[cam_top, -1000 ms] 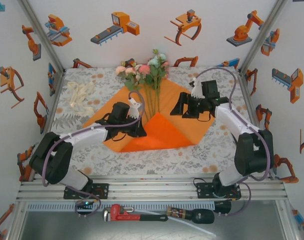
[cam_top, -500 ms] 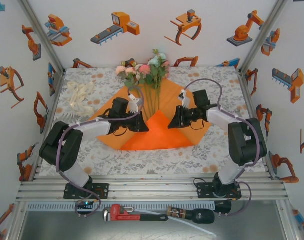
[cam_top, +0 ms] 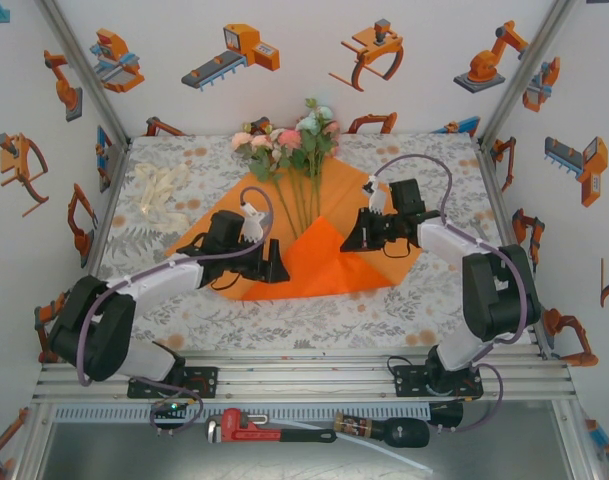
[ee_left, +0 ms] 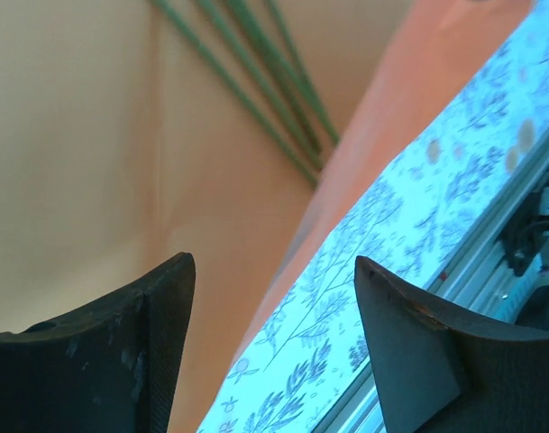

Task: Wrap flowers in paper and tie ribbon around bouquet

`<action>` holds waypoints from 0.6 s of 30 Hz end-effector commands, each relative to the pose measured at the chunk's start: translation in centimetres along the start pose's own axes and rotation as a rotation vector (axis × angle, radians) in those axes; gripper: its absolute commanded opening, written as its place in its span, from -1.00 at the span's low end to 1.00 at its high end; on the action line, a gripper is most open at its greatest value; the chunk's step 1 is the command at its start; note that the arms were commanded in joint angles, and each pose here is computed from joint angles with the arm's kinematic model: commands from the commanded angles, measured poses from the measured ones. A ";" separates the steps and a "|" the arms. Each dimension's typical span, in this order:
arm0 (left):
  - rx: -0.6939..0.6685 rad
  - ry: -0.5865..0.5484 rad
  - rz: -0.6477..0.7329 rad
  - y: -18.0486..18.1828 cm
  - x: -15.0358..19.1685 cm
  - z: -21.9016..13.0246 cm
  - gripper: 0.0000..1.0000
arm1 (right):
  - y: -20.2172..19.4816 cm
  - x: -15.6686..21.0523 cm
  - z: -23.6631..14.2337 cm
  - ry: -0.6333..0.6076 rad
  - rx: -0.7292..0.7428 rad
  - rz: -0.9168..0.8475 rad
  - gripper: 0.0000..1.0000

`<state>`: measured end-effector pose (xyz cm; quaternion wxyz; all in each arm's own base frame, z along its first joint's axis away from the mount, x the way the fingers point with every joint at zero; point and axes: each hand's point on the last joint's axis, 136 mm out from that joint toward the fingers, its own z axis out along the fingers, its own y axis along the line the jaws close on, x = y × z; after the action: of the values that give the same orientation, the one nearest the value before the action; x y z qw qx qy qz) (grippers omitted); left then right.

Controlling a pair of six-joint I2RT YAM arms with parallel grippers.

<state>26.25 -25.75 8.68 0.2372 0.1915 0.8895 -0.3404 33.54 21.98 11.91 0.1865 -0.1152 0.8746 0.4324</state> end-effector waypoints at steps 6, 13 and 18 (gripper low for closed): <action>-0.087 0.042 -0.013 1.6 1.7 -0.2 -0.38 | -1.8 2.7 -0.4 0.099 0.103 0.047 0.00; -0.095 0.056 -0.094 2.3 3.2 0.1 -0.75 | -1.9 5.4 -0.4 0.113 0.120 0.077 -0.55; -0.096 0.035 -0.100 1.5 4.2 -0.7 -0.93 | -0.7 5.7 -2.1 0.047 0.141 0.058 -0.88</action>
<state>24.10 -23.67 5.28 0.2001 0.1514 0.9187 -0.3050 28.19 20.02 8.20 0.1225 -0.0874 0.9133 0.3785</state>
